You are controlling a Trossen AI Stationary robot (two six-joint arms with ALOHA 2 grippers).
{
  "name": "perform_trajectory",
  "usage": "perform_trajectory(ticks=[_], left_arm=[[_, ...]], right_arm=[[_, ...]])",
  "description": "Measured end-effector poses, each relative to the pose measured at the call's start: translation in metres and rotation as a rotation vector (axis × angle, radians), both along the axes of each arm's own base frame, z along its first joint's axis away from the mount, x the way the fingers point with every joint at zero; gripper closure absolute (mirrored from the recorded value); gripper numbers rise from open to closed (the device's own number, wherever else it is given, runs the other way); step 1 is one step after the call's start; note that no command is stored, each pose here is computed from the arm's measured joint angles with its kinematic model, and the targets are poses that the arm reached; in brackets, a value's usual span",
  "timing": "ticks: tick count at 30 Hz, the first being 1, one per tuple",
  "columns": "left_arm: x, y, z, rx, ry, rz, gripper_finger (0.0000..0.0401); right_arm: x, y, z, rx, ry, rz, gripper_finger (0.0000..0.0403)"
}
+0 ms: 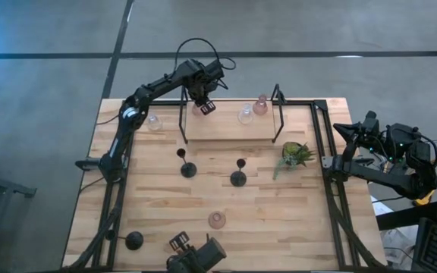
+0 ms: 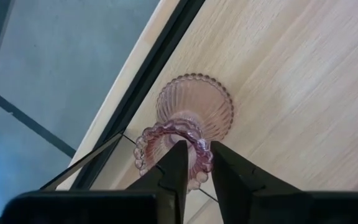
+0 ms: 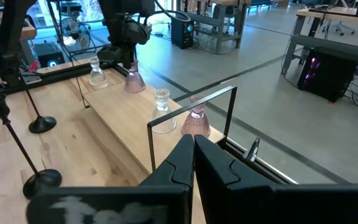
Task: Pick & Place candle stick holders
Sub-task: Put the left pink glass candle holder on the shelf
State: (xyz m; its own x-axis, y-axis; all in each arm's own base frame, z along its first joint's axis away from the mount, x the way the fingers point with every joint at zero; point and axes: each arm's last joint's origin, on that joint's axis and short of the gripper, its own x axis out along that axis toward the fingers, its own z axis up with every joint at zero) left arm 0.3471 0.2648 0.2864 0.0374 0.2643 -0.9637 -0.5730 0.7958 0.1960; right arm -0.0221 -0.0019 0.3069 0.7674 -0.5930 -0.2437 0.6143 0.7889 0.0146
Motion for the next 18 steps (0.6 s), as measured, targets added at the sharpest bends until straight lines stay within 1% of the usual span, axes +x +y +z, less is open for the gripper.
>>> perform_trajectory(ticks=[11, 18], left_arm=[[0.0, 0.0, 0.001, -0.001, 0.003, 0.0, 0.0328], [-0.001, -0.001, 0.011, 0.014, -0.012, 0.0, 0.0323]], right_arm=[[0.0, 0.0, 0.0, 0.0, 0.0, 0.0, 0.0394], [0.0, 0.0, 0.0, 0.0, 0.0, 0.0, 0.0394]])
